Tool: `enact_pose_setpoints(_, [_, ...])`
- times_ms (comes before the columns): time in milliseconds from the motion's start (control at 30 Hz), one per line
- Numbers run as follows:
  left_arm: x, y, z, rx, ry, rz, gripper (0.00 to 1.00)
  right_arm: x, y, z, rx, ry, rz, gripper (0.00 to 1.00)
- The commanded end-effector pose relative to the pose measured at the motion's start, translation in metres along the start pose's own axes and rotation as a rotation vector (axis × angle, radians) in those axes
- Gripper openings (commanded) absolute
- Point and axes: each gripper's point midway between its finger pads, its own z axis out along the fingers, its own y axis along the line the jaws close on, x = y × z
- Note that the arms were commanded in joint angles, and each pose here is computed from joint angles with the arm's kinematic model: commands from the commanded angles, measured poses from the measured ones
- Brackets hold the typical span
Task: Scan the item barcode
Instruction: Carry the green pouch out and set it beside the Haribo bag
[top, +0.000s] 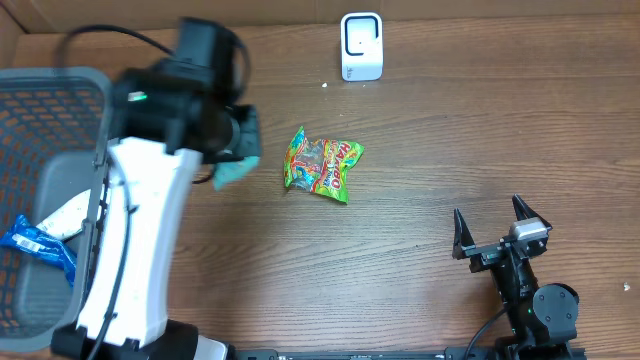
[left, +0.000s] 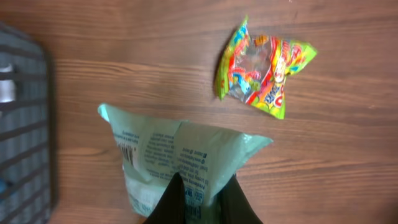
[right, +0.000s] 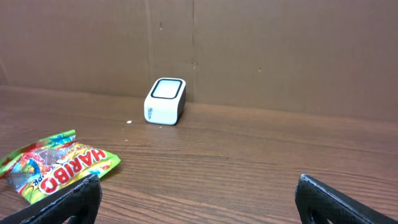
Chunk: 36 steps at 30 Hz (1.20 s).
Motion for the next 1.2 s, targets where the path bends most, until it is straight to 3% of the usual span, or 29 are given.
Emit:
enact_pose_setpoints(0, [0.018, -0.014, 0.039, -0.047, 0.075, 0.001, 0.04, 0.002, 0.001, 0.000, -0.001, -0.004, -0.002, 1.00])
enact_pose_setpoints(333, [0.065, -0.045, 0.147, -0.095, 0.128, 0.141, 0.04, 0.002, 0.001, 0.000, 0.000, -0.004, -0.002, 1.00])
enact_pose_setpoints(600, [0.076, -0.066, 0.187, -0.011, 0.073, 0.183, 0.04, 0.002, 0.001, 0.000, 0.000, -0.004, -0.002, 1.00])
enact_pose_setpoints(667, [0.077, -0.070, 0.188, 0.009, 0.075, 0.184, 0.26, 0.002, 0.001, 0.000, 0.000, -0.004, -0.002, 1.00])
enact_pose_setpoints(767, [0.076, -0.075, 0.188, 0.032, 0.071, 0.182, 0.45, 0.002, 0.001, 0.000, 0.000, -0.004, -0.002, 1.00])
enact_pose_setpoints(967, [0.072, -0.079, 0.183, 0.057, 0.070, 0.179, 0.48, 0.002, 0.001, 0.000, 0.000, -0.004, -0.002, 1.00])
enact_pose_setpoints(1167, [0.039, -0.084, 0.142, 0.066, 0.026, 0.176, 0.45, 0.002, 0.001, 0.000, 0.000, -0.004, -0.002, 1.00])
